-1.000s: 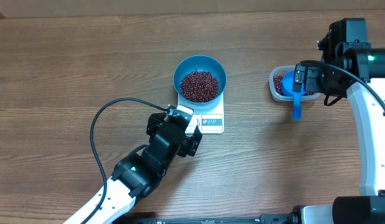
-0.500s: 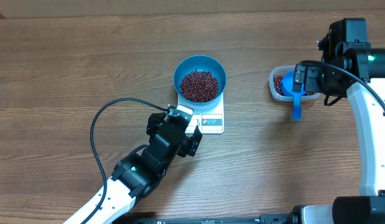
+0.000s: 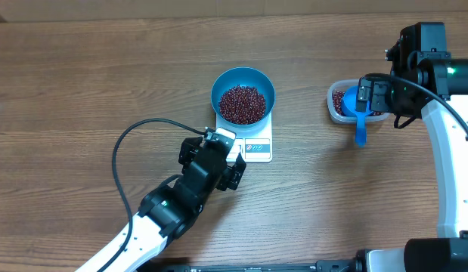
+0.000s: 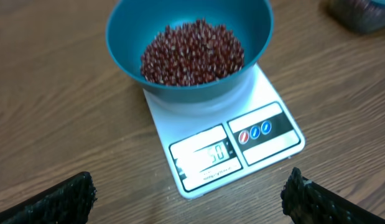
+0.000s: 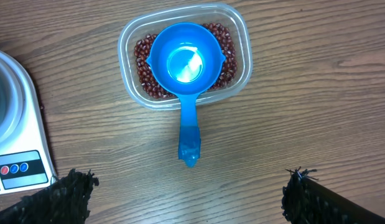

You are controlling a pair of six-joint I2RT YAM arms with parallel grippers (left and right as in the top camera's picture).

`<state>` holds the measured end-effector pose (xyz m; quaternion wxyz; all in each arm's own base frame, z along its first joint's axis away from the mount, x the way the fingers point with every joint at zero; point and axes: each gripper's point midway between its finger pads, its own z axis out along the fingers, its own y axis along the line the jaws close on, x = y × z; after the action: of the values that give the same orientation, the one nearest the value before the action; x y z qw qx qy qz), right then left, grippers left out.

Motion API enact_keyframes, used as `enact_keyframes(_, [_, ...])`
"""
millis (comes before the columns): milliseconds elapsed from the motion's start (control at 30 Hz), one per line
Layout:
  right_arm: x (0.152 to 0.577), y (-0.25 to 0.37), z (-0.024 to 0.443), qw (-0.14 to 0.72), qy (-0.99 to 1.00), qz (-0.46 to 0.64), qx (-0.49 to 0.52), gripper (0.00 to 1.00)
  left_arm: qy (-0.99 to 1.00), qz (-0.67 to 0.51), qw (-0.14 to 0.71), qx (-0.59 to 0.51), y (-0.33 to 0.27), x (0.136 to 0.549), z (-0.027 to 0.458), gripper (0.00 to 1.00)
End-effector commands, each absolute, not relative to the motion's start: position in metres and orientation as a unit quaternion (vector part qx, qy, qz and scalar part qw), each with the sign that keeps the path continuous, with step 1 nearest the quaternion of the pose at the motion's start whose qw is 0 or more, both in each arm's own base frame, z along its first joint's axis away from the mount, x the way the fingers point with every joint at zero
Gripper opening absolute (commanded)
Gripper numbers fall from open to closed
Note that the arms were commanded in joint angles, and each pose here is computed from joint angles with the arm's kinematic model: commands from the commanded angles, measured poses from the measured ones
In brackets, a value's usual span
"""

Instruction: Scoop item into bowl and weigh 150g on scale

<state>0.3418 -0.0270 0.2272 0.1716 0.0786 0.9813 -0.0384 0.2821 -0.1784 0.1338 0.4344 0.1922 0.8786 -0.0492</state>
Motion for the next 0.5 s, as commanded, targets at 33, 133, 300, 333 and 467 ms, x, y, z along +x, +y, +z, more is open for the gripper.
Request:
enact_keyframes(33, [0.345,-0.029,0.238,0.19,0.978,-0.042,0.072,1.0,0.893,-0.02,0.398,0.208,-0.175,0.283,0.104,0.99])
enact_keyframes(133, [0.345,-0.029,0.238,0.19,0.978,-0.042,0.072,1.0,0.902,-0.011,0.377,0.209,-0.175,0.283,0.087,1.0])
enact_keyframes(300, [0.345,-0.029,0.238,0.19,0.978,-0.042,0.072,1.0,0.913,0.006,0.345,0.218,-0.175,0.283,0.06,1.0])
enact_keyframes(333, [0.345,-0.029,0.238,0.19,0.978,-0.042,0.072,1.0,0.914,0.008,0.342,0.219,-0.175,0.283,0.056,1.0])
enact_keyframes(467, [0.345,-0.029,0.238,0.19,0.978,-0.042,0.072,1.0,0.917,0.014,0.33,0.222,-0.176,0.285,0.042,0.99])
